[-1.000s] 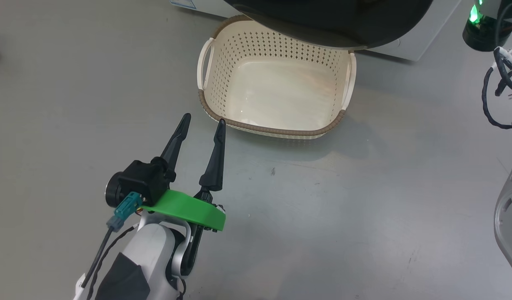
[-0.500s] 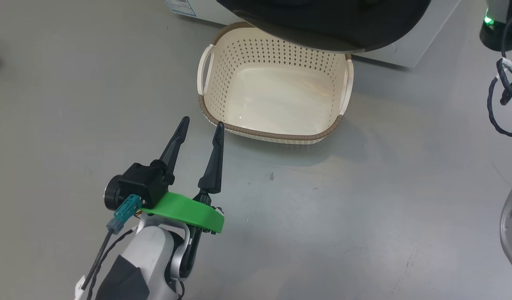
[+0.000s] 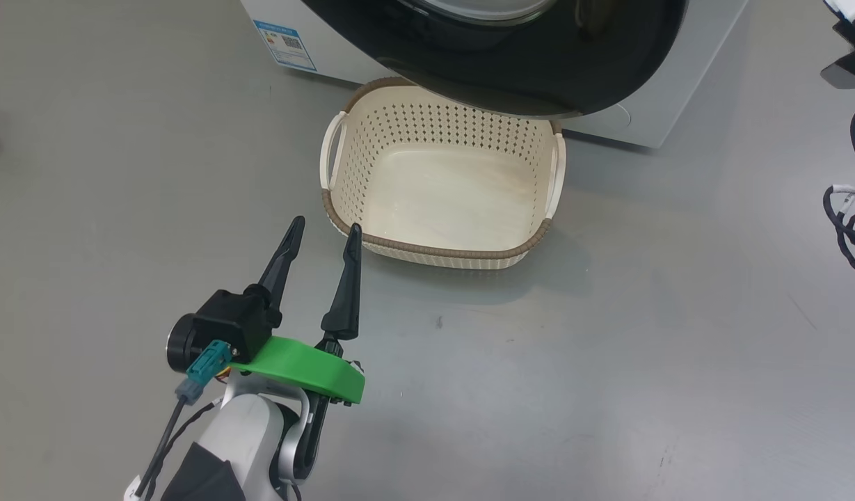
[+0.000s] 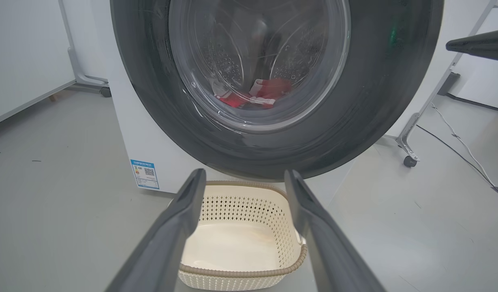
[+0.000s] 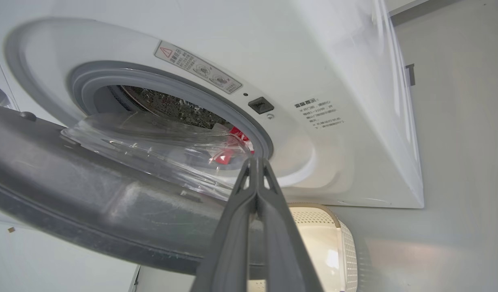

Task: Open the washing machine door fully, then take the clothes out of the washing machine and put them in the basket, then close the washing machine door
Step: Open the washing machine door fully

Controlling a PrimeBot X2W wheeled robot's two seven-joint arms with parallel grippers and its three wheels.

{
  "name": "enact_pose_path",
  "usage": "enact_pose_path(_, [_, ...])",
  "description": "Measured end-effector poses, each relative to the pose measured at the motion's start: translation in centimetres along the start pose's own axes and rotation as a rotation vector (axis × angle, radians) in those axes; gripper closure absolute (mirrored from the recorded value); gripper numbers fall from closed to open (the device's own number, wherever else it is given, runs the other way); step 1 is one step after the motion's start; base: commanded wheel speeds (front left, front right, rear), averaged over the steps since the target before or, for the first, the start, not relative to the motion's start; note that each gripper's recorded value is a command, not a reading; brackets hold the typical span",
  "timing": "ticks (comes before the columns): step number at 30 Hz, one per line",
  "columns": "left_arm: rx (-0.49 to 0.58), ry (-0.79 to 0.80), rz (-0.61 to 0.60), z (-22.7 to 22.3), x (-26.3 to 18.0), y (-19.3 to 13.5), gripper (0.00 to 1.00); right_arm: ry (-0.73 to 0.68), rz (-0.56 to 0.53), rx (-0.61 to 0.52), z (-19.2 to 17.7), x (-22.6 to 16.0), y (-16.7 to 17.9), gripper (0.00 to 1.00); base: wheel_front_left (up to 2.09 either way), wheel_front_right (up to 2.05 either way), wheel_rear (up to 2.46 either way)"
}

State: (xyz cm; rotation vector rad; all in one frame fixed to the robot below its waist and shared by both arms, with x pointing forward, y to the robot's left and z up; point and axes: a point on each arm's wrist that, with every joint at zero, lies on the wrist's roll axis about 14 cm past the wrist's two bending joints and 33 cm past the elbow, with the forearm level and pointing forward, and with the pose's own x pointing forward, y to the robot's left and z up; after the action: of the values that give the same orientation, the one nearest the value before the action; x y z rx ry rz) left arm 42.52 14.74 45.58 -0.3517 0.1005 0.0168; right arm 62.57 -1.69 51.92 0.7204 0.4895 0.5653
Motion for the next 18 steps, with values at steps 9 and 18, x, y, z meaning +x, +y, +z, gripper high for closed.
enact_pose_path(9, [0.001,-0.027,0.003,0.9,-0.6,0.0,0.00,-0.162,-0.027,-0.298,1.0,-3.0,1.5,1.00,0.00,0.00,0.00])
enact_pose_path(18, [0.017,-0.072,0.027,2.3,0.0,0.8,0.00,-0.238,-0.014,-0.487,-1.6,-5.8,1.5,0.00,0.00,0.00,0.00])
